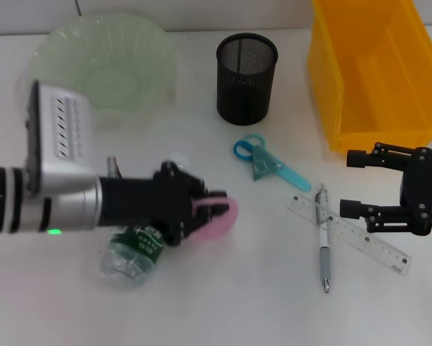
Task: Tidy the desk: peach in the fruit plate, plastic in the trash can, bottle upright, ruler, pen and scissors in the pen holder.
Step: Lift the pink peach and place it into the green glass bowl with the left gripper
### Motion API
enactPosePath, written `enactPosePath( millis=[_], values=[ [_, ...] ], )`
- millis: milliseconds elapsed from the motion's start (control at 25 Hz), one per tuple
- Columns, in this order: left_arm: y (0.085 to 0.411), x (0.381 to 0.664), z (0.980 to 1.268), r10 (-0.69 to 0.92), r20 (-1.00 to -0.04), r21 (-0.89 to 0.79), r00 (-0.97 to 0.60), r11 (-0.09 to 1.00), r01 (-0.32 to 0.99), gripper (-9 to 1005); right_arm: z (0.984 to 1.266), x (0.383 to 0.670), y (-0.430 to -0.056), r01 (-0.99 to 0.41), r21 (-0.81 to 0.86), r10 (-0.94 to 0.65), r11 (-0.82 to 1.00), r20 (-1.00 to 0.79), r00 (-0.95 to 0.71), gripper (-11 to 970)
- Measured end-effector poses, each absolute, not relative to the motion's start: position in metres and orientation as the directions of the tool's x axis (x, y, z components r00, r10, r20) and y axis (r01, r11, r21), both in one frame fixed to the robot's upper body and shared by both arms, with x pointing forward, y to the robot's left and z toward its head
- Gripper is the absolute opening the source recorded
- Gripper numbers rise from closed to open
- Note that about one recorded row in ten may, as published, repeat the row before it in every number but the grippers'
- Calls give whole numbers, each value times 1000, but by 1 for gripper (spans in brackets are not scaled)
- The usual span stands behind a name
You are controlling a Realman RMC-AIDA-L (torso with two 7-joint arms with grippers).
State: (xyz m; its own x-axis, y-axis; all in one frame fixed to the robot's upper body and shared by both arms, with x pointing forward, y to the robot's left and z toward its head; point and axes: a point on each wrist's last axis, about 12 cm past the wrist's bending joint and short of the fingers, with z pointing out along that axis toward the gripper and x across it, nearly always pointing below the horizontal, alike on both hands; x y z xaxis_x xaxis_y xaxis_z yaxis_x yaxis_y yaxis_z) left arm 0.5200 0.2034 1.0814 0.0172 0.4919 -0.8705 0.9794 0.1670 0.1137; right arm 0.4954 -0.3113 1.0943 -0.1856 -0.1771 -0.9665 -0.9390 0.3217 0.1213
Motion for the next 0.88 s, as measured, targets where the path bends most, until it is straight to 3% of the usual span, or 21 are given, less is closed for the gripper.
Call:
enactPosePath(
  millis=[160, 280, 400, 560, 880],
  values=[
    [228, 542, 1113, 352, -936, 152, 25, 339, 929, 122, 1094, 495, -311, -938, 121, -176, 324, -967, -186, 823],
    [236, 549, 1119, 331, -943, 161, 25, 390, 907, 105, 1094, 495, -311, -938, 122, -176, 325, -967, -186, 822],
    [261, 573, 1134, 281, -959, 178, 20, 551, 816, 92, 1094, 495, -312, -938, 123, -176, 326, -966, -187, 822],
    [281, 610, 1131, 193, -980, 123, -39, 755, 644, 87, 1094, 495, -312, -937, 122, -174, 326, -967, -187, 822],
    [280, 637, 1110, 231, -967, 142, -112, 845, 515, 88, 1095, 497, -310, -940, 118, -174, 321, -968, -181, 822]
  ],
)
